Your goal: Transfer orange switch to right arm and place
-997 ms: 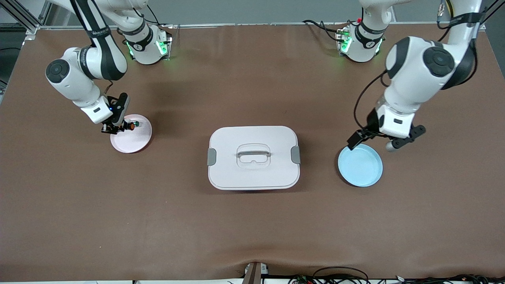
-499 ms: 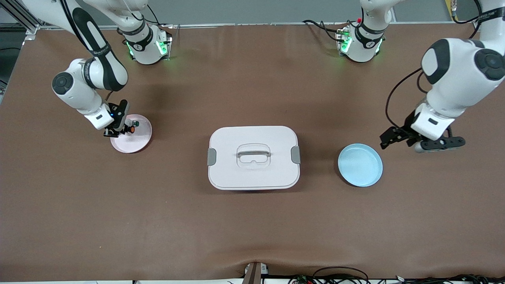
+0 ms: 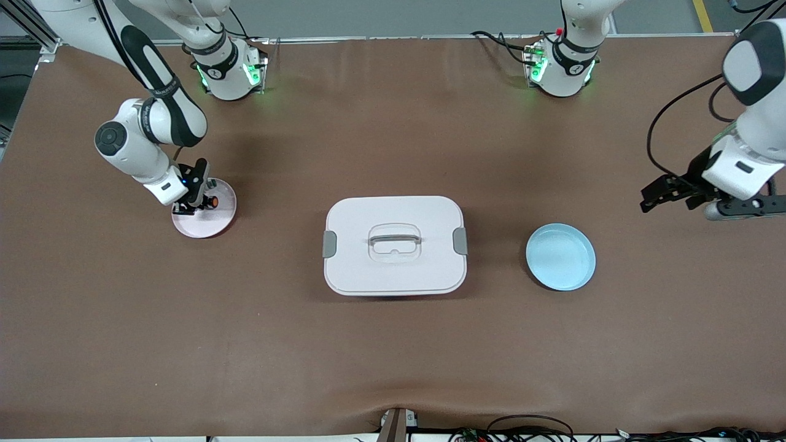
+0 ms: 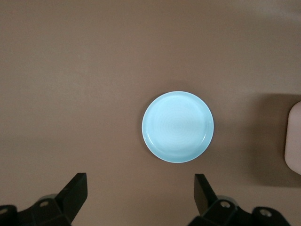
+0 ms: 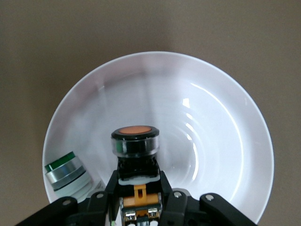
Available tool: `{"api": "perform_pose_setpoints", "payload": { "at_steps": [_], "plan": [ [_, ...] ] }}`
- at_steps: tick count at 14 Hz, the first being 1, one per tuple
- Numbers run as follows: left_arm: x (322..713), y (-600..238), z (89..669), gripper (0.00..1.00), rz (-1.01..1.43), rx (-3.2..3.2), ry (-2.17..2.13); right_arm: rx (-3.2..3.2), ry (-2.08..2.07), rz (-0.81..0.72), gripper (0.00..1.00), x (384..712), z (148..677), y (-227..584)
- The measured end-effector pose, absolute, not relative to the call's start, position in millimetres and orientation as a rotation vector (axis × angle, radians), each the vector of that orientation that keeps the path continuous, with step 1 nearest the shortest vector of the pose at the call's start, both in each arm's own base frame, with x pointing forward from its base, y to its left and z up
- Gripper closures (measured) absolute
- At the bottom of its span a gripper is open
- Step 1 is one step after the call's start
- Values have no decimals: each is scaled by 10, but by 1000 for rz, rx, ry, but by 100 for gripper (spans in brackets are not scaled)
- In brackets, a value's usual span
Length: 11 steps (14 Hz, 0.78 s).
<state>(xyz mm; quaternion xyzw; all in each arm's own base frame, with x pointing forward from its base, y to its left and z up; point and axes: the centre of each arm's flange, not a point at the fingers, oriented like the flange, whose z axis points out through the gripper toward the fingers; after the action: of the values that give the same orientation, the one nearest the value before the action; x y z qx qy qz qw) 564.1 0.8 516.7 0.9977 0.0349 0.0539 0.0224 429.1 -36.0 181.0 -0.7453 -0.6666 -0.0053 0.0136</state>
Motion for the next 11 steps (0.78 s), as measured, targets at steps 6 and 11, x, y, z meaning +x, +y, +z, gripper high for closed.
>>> {"api": "perform_pose_setpoints", "payload": {
  "at_steps": [6, 11],
  "plan": [
    [5683, 51, 5686, 0, 211, 3086, 113, -2301, -2102, -23, 65, 4379, 1790, -206],
    [5693, 82, 5988, 0, 245, 3081, 117, -2315, -2102, -41, 19, 4503, 1871, -220]
  ]
}}
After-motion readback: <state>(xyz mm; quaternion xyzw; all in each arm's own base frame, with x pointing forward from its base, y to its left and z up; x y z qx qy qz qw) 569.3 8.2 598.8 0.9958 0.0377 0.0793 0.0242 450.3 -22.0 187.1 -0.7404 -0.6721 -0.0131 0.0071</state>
